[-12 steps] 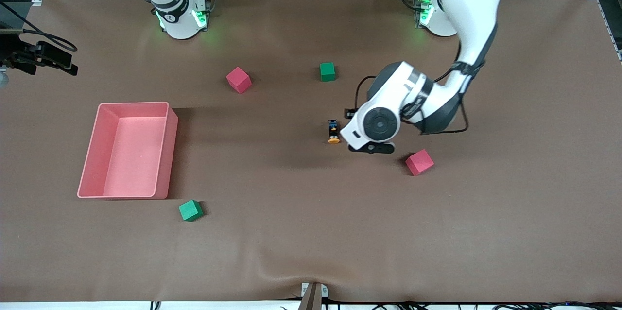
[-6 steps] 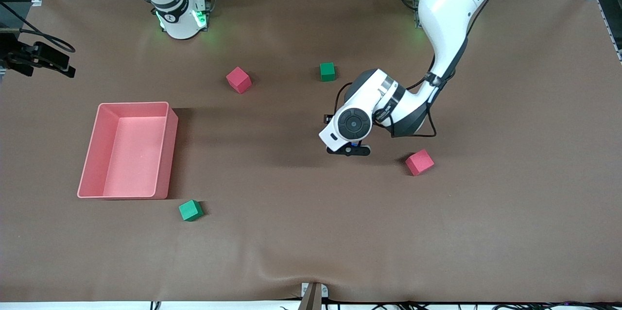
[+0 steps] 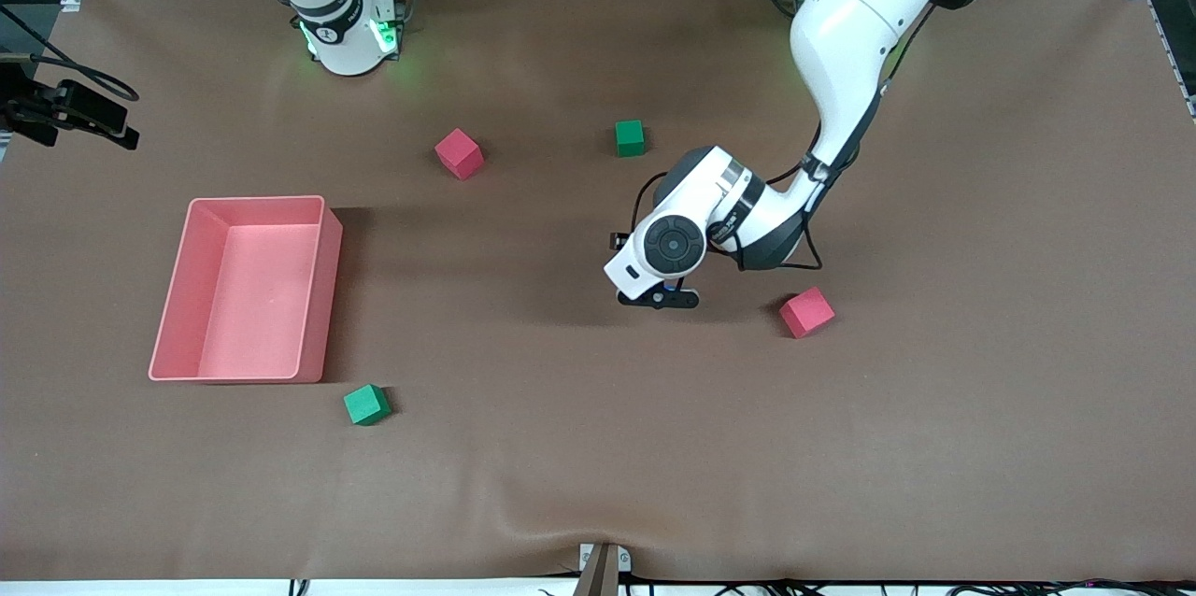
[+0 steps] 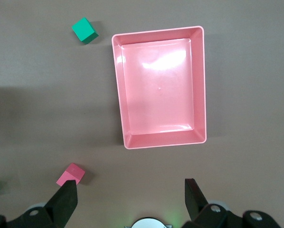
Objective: Place and upright button with both arms
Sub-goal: 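Lower the left gripper and grasp the button's blue base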
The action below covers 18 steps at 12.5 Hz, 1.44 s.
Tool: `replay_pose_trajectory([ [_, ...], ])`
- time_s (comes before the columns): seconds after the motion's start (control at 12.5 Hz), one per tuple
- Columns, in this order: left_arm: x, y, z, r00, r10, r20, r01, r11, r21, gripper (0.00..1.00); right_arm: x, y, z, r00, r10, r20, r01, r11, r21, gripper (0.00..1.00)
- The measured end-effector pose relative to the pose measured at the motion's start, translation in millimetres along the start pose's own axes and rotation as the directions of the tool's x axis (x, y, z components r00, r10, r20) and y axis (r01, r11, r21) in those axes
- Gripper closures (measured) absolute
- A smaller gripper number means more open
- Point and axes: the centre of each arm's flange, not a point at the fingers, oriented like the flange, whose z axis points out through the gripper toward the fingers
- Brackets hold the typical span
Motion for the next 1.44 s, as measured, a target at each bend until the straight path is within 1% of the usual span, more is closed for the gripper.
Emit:
replay_pose_trajectory([
  [0.32,-1.3,10.8,19.5,1.000,-0.022,0.003,0.022,1.000,-0.001,0.00,0.1,0.6,-0.1,1.000,0.001,-0.001,-0.001,1.000,-0.004,0.00],
  [0.56,-8.3,21.2,26.2,1.000,-0.027,0.006,0.027,1.000,0.007,0.02,0.5,2.9,-2.4,1.000,0.005,-0.010,-0.005,1.000,-0.012,0.00],
  [0.64,-9.5,23.2,27.4,1.000,-0.026,0.006,0.026,1.000,0.007,0.06,0.3,4.6,-4.2,1.000,0.008,-0.014,-0.008,1.000,-0.021,0.00],
  [0.8,-8.6,23.8,29.3,1.000,-0.027,0.003,0.027,1.000,0.004,0.08,0.1,5.8,-6.6,1.000,0.010,-0.020,-0.010,1.000,-0.025,0.00],
  [1.12,-5.0,20.1,36.8,0.999,-0.034,0.010,0.034,0.999,0.010,0.14,-1.3,2.1,-20.2,0.999,0.003,-0.050,-0.004,1.000,-0.026,0.00],
  [1.2,-4.3,19.6,40.5,0.999,-0.035,0.014,0.035,0.999,0.012,0.14,-1.4,-1.0,-20.5,0.999,-0.003,-0.051,0.002,1.000,-0.026,0.00],
  [1.28,-3.6,19.2,44.3,0.999,-0.036,0.019,0.036,0.999,0.014,0.18,-1.5,-3.6,-20.4,0.999,-0.008,-0.050,0.007,1.000,-0.027,0.00],
  [1.36,-3.0,18.7,47.4,0.999,-0.038,0.022,0.037,0.999,0.015,0.18,-1.6,-4.0,-20.3,0.999,-0.009,-0.050,0.008,1.000,-0.027,0.00],
  [1.44,-2.6,18.5,48.8,0.999,-0.038,0.023,0.038,0.999,0.016,0.22,-1.6,-3.0,-20.2,0.999,-0.007,-0.049,0.006,1.000,-0.027,0.00],
])
